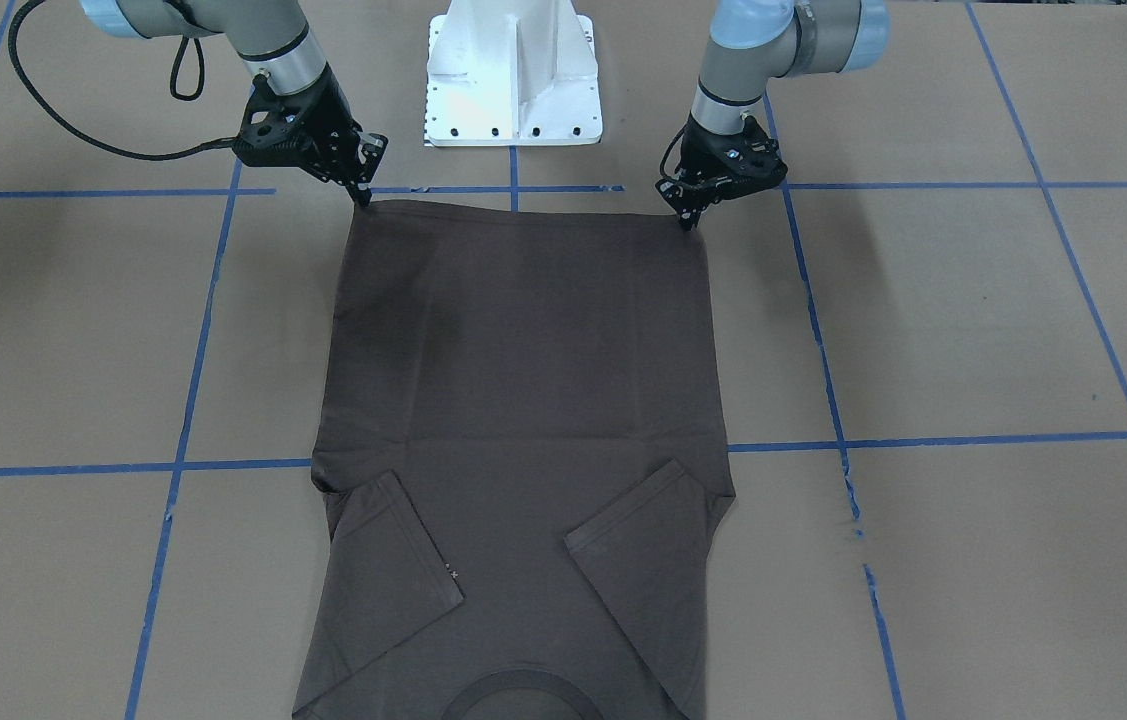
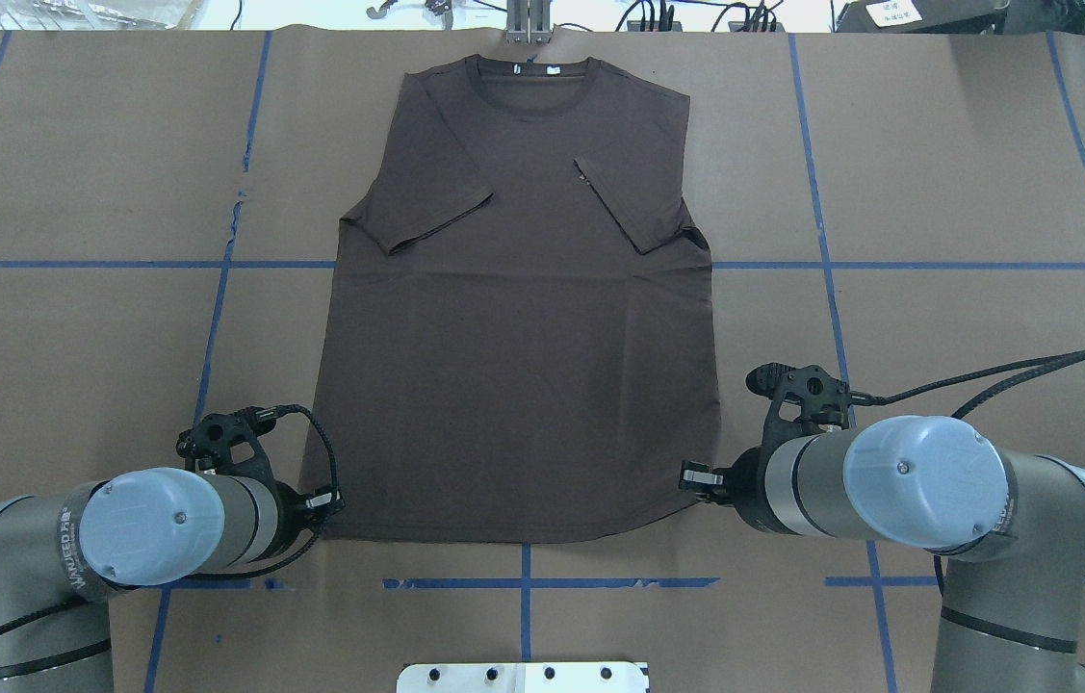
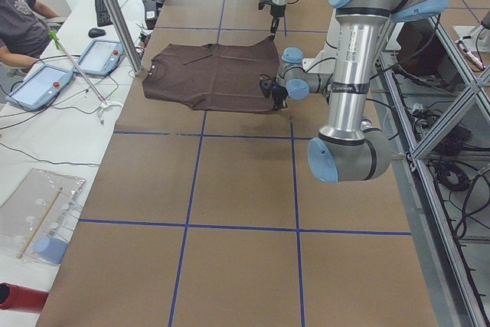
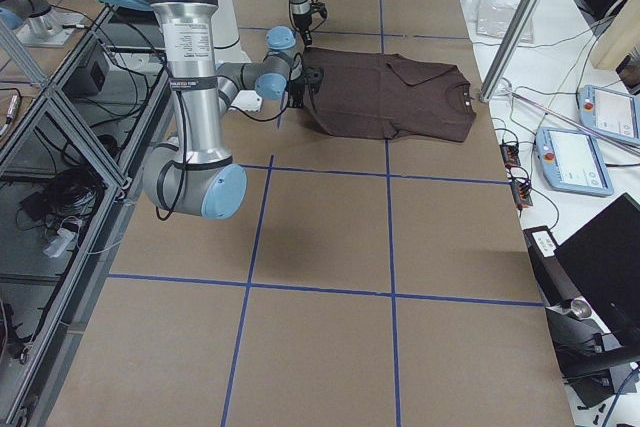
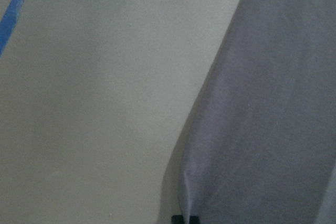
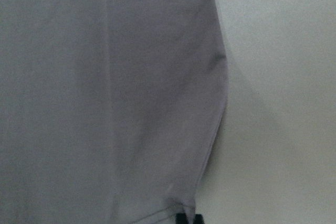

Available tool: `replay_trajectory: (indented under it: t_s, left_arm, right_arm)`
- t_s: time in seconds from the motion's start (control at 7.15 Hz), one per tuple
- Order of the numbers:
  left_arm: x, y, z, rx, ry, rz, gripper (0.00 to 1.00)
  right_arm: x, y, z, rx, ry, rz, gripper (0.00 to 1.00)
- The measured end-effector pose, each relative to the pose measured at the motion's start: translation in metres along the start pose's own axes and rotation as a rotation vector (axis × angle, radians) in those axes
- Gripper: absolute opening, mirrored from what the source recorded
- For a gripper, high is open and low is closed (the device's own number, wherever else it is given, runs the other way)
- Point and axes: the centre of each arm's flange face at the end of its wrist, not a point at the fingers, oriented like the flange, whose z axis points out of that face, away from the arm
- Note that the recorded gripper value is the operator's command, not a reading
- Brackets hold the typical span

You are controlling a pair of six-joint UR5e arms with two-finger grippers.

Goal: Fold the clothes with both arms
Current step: 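Grasp both hem corners nearest the robot with left and right grippers, then lift the hem with both grippers and fold it toward the collar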

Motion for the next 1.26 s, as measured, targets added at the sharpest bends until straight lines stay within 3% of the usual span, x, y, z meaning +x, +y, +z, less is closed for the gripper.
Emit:
replay_trajectory:
  t_s: [0.28, 0.56, 0.84, 1.26]
  left_arm:
    - [0.005, 0.002, -0.015, -0.005, 0.016, 0.003, 0.0]
    - [0.015, 0.01, -0.063, -0.023, 0.051, 0.015, 0.0]
    - [0.019, 0.042, -0.114, -0.08, 0.082, 0.058, 0.0]
    - [0.009, 0.095, -0.153, -0.177, 0.067, 0.14, 0.0]
  right_arm:
    - [0.0, -0.001, -0.002, -0.006, -0.002, 0.001, 0.0]
    - [0.001, -0.001, -0.018, -0.048, -0.024, 0.005, 0.0]
    - [0.009, 0.011, -0.048, -0.15, -0.051, 0.001, 0.0]
    - [0.036, 0.059, -0.096, -0.335, -0.053, -0.04, 0.0]
